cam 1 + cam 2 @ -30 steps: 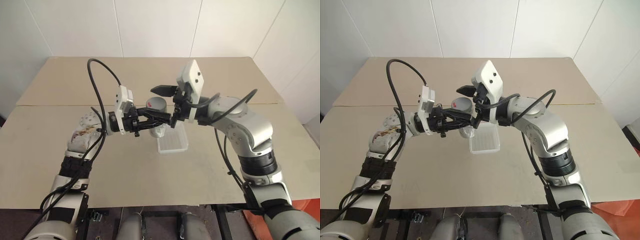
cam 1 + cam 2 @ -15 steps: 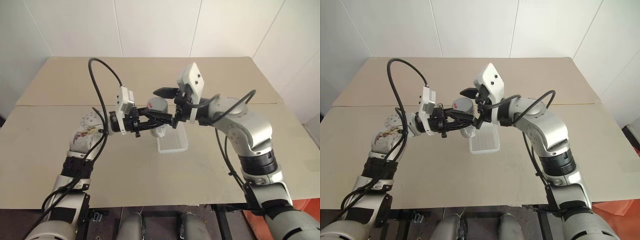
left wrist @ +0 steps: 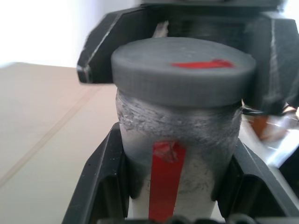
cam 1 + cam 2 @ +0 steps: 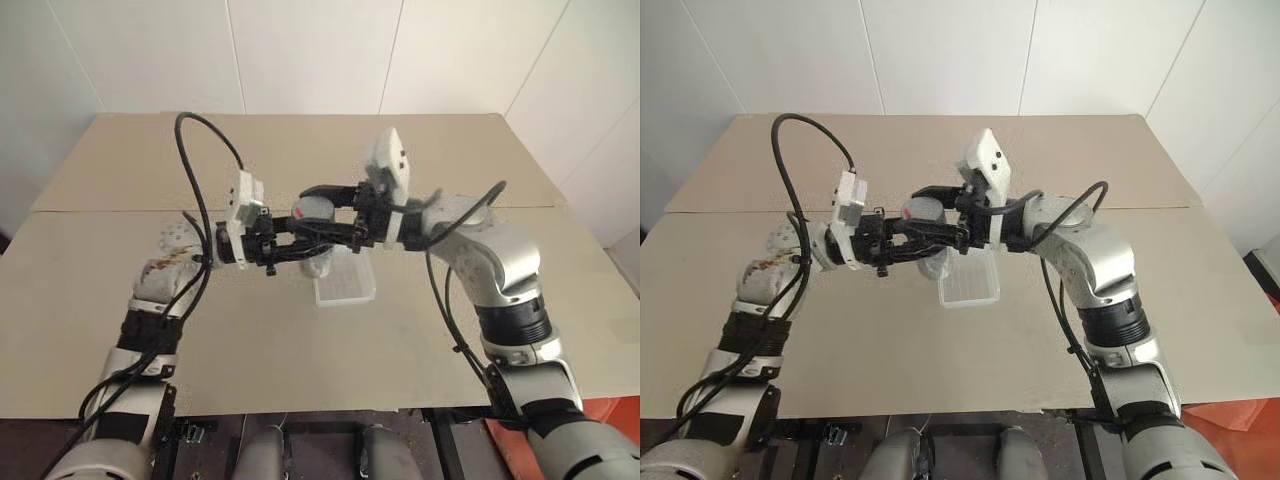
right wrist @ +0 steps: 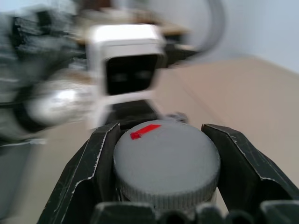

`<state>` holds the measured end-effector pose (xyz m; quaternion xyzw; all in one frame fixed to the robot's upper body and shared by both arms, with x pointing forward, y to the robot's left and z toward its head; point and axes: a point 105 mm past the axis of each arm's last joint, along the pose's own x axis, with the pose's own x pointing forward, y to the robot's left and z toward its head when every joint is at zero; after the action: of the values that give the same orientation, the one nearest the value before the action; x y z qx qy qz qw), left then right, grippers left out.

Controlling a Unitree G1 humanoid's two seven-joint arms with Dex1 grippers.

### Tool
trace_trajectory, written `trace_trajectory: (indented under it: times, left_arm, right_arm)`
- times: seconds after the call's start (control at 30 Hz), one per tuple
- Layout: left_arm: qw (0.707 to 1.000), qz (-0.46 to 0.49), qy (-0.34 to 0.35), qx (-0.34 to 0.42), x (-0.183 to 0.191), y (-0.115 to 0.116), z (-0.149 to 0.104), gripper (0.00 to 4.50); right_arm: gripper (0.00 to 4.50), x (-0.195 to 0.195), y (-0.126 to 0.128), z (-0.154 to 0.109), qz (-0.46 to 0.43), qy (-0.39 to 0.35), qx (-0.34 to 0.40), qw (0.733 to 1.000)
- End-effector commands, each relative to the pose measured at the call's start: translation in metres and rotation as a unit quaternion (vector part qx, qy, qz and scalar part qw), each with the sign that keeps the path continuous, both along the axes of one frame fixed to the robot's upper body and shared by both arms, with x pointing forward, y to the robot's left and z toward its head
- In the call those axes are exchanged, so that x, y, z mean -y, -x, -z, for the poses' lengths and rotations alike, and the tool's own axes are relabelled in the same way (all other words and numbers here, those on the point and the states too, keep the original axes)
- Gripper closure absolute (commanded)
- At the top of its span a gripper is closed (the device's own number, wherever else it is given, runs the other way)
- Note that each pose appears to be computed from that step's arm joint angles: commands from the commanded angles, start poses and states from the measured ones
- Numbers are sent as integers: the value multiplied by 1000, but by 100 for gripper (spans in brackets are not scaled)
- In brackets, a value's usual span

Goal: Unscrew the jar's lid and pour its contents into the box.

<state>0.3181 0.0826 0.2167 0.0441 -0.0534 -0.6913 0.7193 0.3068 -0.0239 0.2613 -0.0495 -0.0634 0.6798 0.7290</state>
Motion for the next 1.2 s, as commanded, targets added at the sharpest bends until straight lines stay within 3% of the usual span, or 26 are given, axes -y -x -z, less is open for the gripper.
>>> trace_trajectory:
  times: [0.03,0.1,0.27,0.43,0.47,0.6,0.87,1.2]
  left_arm:
    - [998,56,0,6,-1,12,-20,258]
    - [996,85,2,5,2,20,-27,258]
    - [995,94,0,20,6,26,-29,258]
    - [997,74,-4,25,3,22,-24,258]
    - [997,69,-5,24,2,21,-23,258]
    - [1000,21,7,16,-7,9,-20,258]
    - [998,-56,5,5,-20,-17,-5,258]
    - [999,-34,1,10,-7,-17,-5,258]
  right_arm:
    - [174,9,35,-21,-197,-13,53,979]
    - [174,8,34,-17,-253,12,56,966]
    - [174,-5,13,-18,-250,18,70,966]
    - [15,-5,3,-19,-197,9,88,976]
    - [2,-3,2,-19,-182,7,92,979]
    - [2,15,-4,-20,-93,-7,99,991]
    - [2,18,21,-28,16,-9,113,993]
    - [2,-16,-16,-14,140,-9,70,988]
